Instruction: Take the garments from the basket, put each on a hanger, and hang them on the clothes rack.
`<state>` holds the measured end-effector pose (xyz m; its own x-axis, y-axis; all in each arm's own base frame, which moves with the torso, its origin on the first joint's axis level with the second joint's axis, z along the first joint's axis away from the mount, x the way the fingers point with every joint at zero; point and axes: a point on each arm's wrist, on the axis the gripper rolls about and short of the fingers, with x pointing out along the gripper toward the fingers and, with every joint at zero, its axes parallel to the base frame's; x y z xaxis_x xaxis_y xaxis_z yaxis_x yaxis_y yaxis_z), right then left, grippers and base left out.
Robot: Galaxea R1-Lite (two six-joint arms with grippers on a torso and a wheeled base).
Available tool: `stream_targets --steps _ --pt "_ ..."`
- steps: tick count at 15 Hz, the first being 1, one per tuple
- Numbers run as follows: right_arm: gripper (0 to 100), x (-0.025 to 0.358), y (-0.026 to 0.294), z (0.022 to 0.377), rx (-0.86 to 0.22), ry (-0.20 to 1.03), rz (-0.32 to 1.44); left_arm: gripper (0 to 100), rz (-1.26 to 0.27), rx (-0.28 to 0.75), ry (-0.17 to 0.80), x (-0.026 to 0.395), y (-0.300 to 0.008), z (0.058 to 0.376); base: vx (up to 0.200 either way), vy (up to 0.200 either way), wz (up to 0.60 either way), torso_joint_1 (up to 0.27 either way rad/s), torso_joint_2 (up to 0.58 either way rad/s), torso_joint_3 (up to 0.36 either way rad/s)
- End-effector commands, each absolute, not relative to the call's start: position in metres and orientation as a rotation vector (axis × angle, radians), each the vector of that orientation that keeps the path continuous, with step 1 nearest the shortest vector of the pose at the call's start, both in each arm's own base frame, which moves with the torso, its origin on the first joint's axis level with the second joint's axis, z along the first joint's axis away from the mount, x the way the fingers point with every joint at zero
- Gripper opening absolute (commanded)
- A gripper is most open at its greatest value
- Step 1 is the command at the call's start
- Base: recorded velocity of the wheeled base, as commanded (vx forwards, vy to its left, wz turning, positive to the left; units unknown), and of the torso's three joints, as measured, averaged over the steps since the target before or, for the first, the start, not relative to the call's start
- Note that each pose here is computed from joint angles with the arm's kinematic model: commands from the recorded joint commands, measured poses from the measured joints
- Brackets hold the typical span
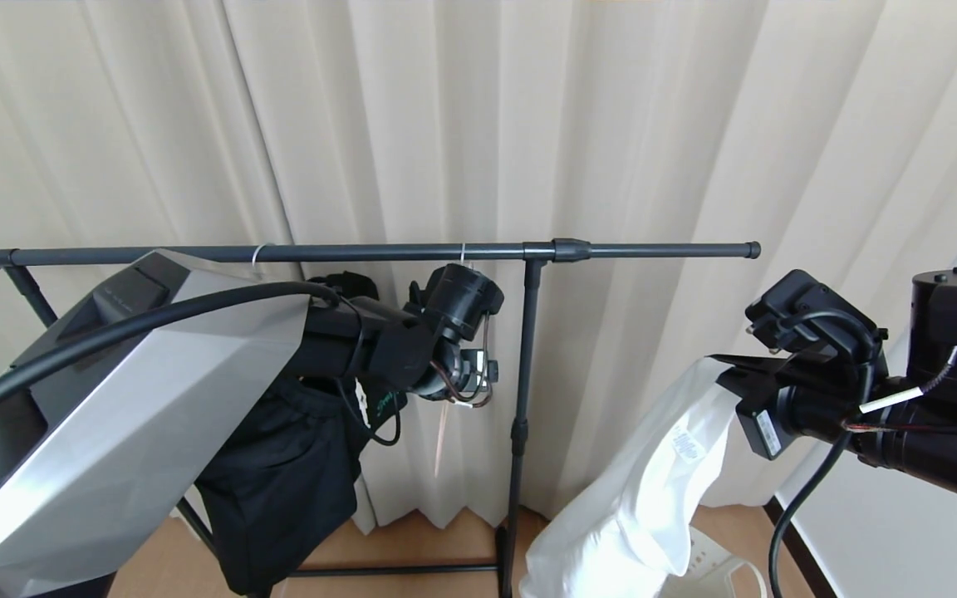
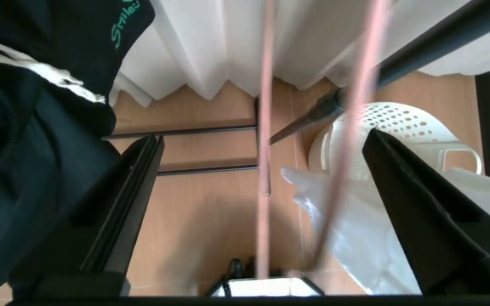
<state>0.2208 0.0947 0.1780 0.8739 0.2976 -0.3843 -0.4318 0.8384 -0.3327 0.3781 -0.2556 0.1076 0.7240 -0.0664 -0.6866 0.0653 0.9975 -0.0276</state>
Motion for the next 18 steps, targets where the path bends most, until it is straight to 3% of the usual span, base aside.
stream_targets --steps 1,7,8,18 --pt "0 0.220 0.095 0.179 -0.425 0.321 0.392 100 -0.068 0.011 0.778 0.380 -0.258 0.095 0.000 0.000 0.00 0.000 0.00 0.000" --pt "0 0.219 0.094 0.179 -0.424 0.321 0.397 100 -0.073 0.001 0.762 0.387 -0.263 0.095 0.000 0.000 0.00 0.000 0.00 0.000" --pt "0 0.219 0.094 0.179 -0.426 0.320 0.398 0 -0.074 -0.001 0.760 0.387 -0.263 0.096 0.000 0.000 0.00 0.000 0.00 0.000" --pt "0 0.218 0.095 0.177 -0.429 0.328 0.405 0 -0.077 -0.018 0.728 0.369 -0.250 0.129 0.000 0.000 0.00 0.000 0.00 0.000"
